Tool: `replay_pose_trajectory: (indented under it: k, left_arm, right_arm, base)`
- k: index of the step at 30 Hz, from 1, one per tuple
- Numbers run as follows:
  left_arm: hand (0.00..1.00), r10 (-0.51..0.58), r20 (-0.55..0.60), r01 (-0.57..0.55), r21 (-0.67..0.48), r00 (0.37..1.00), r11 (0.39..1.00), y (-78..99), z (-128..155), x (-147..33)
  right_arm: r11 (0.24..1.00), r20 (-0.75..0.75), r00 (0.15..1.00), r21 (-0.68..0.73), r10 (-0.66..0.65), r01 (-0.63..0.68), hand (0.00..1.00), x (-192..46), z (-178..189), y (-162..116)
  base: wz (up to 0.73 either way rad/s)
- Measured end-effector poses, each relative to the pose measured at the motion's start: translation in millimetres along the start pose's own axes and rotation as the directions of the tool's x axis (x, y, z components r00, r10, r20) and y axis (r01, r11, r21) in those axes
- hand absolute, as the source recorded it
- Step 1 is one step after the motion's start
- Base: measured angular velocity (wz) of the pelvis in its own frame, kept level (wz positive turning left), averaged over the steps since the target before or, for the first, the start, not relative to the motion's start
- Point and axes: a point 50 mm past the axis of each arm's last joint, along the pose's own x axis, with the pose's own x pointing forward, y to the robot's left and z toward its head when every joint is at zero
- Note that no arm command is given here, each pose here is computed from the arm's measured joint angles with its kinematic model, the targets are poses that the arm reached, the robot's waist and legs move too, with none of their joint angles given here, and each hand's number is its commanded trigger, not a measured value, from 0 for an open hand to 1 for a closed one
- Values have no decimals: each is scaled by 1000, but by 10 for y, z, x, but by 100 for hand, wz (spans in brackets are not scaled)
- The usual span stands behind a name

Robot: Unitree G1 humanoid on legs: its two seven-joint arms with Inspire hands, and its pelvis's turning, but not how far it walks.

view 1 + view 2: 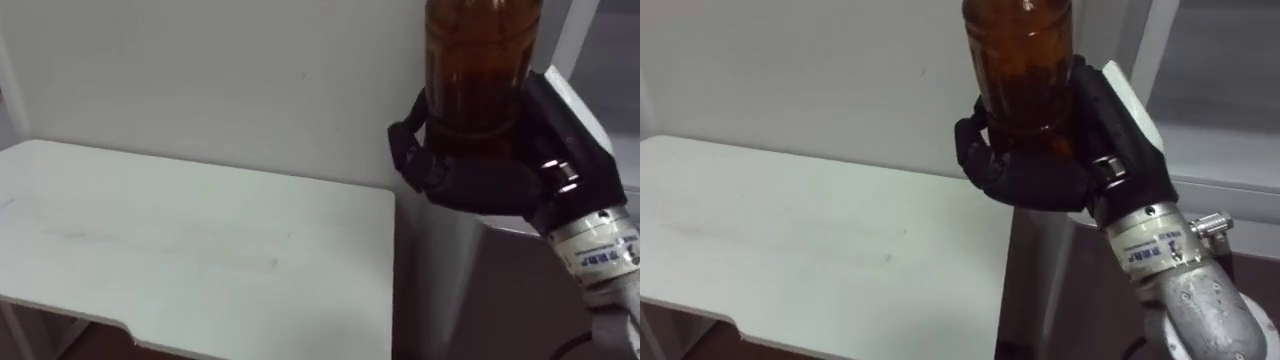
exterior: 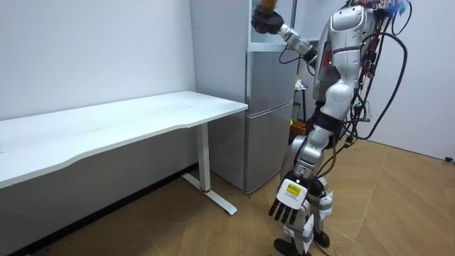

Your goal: Put the bottle in the upper fridge

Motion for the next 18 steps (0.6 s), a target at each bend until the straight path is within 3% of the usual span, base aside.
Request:
replay_pose_trajectory:
  k: [18]
  left_arm:
    - [0, 37, -5, -37, 29, 999, 999, 58, -84, -17]
  right_arm:
    - [962, 35, 961, 1, -273, 273, 100, -187, 109, -464]
  base:
    - [-14]
